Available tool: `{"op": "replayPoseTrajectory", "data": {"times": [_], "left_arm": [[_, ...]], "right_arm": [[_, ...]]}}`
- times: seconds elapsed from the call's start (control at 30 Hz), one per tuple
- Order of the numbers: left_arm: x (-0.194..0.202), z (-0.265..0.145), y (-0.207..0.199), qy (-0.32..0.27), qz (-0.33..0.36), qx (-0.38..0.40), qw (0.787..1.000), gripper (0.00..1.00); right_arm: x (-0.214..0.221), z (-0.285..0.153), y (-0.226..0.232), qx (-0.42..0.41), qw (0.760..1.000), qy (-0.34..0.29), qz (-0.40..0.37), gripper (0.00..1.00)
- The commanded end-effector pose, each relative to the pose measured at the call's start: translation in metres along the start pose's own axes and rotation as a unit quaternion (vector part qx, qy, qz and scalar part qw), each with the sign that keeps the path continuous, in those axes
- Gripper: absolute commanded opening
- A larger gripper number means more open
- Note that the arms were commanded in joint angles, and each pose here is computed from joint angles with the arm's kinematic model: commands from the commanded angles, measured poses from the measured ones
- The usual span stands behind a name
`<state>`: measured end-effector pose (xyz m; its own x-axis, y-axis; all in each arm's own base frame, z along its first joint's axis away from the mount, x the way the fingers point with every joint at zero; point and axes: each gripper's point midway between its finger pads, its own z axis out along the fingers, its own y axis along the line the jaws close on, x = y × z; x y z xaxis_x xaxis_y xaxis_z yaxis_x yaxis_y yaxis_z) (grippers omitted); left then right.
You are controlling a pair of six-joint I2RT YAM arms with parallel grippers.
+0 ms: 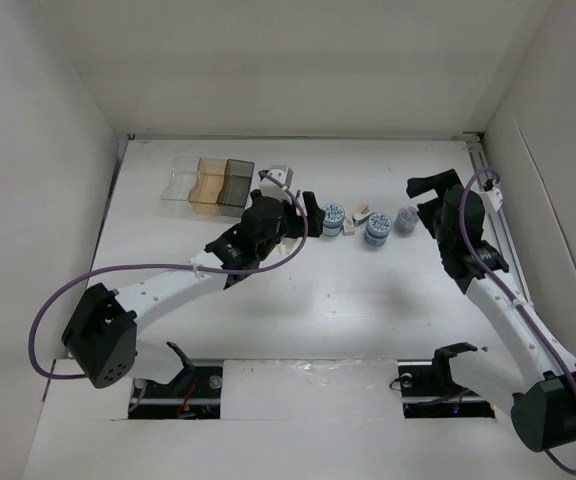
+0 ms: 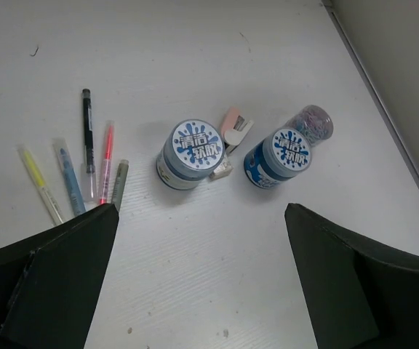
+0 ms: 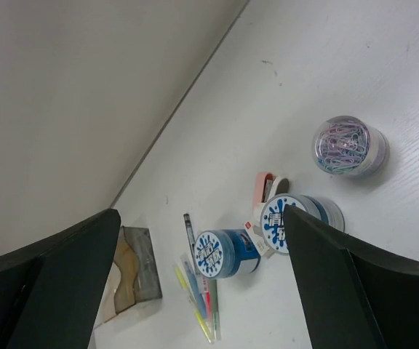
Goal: Sort the stationery into containers
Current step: Grab a piece of stationery with the left arm
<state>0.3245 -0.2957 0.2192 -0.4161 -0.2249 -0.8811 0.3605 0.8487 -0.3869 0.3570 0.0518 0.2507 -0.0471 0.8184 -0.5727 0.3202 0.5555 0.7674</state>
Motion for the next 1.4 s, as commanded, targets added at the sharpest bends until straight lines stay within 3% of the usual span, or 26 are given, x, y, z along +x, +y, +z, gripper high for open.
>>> {"op": "replayPoseTrajectory", "data": {"times": [0.0,0.13,0.17,0.2,0.23,0.33,0.37,0.4,0.47,0.5,0.53,0.57,0.63,0.67,0.73,1.0,1.37], "left_arm": [[-0.020,-0.002,-0.006,-0.032,-0.007,0.008,0.999,1.00],[-0.014,0.002,-0.006,-0.015,-0.002,0.004,1.000,0.98],[-0.013,0.005,-0.006,-0.016,-0.002,0.005,1.000,0.94],[-0.008,0.005,-0.005,-0.012,0.003,0.008,1.000,0.88],[-0.011,0.005,-0.008,-0.018,0.007,0.017,1.000,0.64],[-0.001,0.011,-0.003,-0.005,0.026,0.010,1.000,0.15],[0.009,0.016,-0.002,0.006,0.040,0.000,0.999,0.04],[0.015,0.017,-0.008,0.013,0.052,-0.002,0.999,0.04],[0.024,0.030,-0.007,0.032,0.068,-0.022,0.997,0.14],[0.029,0.034,-0.008,0.043,0.071,-0.022,0.996,0.32],[0.029,0.038,-0.010,0.044,0.071,-0.022,0.996,0.42],[0.028,0.042,-0.011,0.044,0.071,-0.022,0.996,0.52],[0.041,0.050,-0.008,0.057,0.076,-0.028,0.995,0.74],[0.036,0.054,-0.012,0.052,0.079,-0.026,0.995,0.79],[0.048,0.064,-0.006,0.068,0.086,-0.040,0.993,0.85],[0.067,0.107,-0.001,0.095,0.128,-0.071,0.985,0.85],[0.076,0.146,0.004,0.103,0.164,-0.104,0.976,0.85]], "right_arm": [[-0.011,-0.001,0.004,-0.006,1.000,-0.019,0.009,1.00],[-0.011,-0.001,0.004,-0.006,1.000,-0.019,0.009,0.96],[-0.011,-0.001,0.004,-0.006,1.000,-0.019,0.009,0.90],[-0.011,-0.001,0.004,-0.006,1.000,-0.019,0.009,0.67],[-0.011,-0.001,0.003,-0.006,1.000,-0.019,0.005,0.49],[-0.010,-0.002,0.004,-0.008,1.000,-0.015,0.005,0.08],[-0.010,-0.002,0.004,-0.008,1.000,-0.015,0.005,0.06],[-0.008,0.000,0.002,-0.004,1.000,-0.013,0.003,0.06],[-0.008,0.000,0.002,-0.004,1.000,-0.013,0.003,0.20],[-0.009,0.000,0.004,-0.004,1.000,-0.013,0.003,0.33],[-0.009,0.000,0.004,-0.004,1.000,-0.013,0.003,0.47],[-0.009,0.000,0.004,-0.004,1.000,-0.013,0.003,0.71],[-0.009,0.000,0.004,-0.004,1.000,-0.013,0.003,0.83],[-0.012,-0.003,0.006,-0.008,1.000,-0.016,0.005,0.87],[-0.012,-0.003,0.006,-0.008,1.000,-0.016,0.005,0.87],[0.000,-0.001,0.007,-0.014,1.000,0.011,-0.003,0.88],[0.004,-0.002,0.013,-0.032,0.999,0.023,-0.010,0.98]]}}
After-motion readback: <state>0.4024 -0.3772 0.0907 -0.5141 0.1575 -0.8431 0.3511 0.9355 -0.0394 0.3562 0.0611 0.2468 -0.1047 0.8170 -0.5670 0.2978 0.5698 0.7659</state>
